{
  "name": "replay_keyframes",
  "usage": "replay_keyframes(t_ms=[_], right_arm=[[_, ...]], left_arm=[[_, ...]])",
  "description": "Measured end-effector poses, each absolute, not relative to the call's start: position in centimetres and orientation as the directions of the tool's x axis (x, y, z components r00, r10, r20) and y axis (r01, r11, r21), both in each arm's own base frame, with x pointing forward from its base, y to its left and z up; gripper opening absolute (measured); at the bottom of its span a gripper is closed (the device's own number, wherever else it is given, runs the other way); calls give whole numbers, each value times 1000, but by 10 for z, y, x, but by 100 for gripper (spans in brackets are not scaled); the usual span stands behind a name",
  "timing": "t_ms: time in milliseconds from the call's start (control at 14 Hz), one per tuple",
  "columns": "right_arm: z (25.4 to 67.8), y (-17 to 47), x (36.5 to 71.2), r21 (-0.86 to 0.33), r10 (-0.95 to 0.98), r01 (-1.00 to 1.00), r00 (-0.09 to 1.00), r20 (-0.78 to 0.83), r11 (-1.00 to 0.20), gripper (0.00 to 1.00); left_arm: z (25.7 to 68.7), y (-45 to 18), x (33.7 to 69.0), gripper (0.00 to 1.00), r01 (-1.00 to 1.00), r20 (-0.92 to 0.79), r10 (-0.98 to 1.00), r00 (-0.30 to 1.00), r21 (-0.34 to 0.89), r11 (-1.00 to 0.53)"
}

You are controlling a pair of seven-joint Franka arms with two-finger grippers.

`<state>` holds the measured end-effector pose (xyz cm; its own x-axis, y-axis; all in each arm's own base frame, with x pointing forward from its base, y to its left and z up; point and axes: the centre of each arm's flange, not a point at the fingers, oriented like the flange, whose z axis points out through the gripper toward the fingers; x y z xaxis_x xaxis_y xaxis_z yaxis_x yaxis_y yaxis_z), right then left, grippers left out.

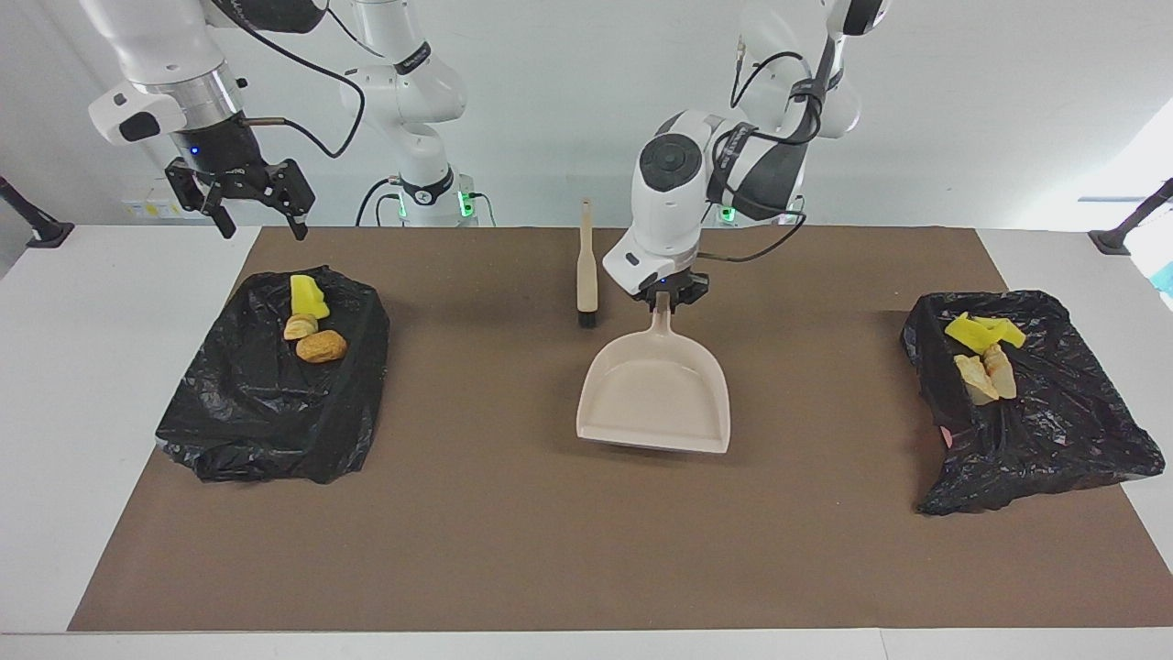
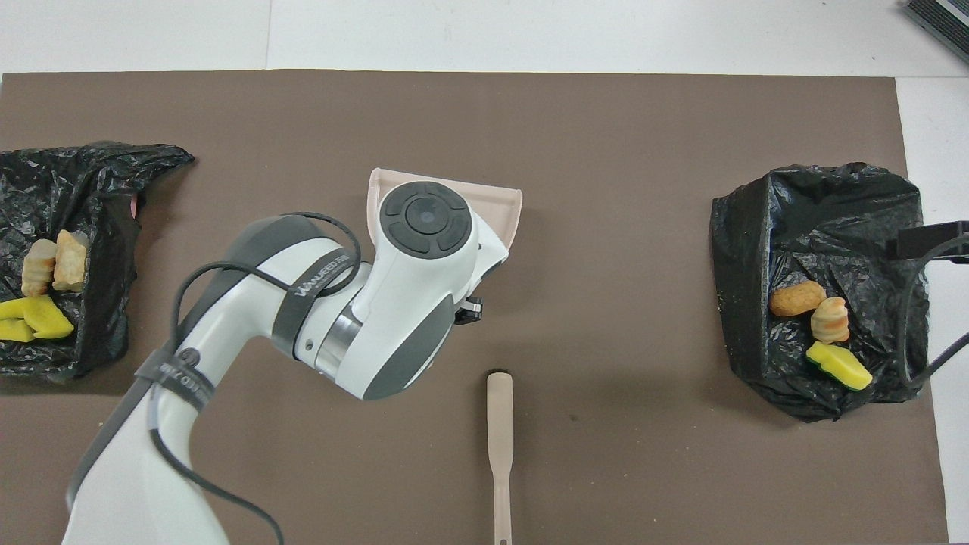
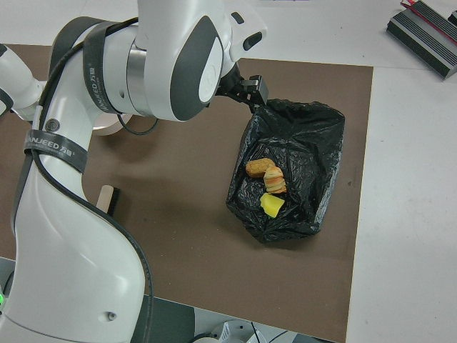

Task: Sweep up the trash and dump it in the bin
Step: 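Carry the empty dustpan with the left gripper to the table center and lower it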

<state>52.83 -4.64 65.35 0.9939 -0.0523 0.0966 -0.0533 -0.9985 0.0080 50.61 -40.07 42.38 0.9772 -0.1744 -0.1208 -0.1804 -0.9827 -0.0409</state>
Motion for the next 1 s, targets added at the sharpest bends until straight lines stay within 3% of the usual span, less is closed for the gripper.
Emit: replay_keyframes(t_ms=[498,997], right_arm=[[661,-45,522,7,-52,-53,997,63,-999,100],[661,-39,522,-17,-45,-44,997,64,-999,100]], left_arm=[[374,-472,512,31,-145,-112,-140,984,-30,-989],[351,-469,517,31,-130,-84,-128,988,-19,-991]])
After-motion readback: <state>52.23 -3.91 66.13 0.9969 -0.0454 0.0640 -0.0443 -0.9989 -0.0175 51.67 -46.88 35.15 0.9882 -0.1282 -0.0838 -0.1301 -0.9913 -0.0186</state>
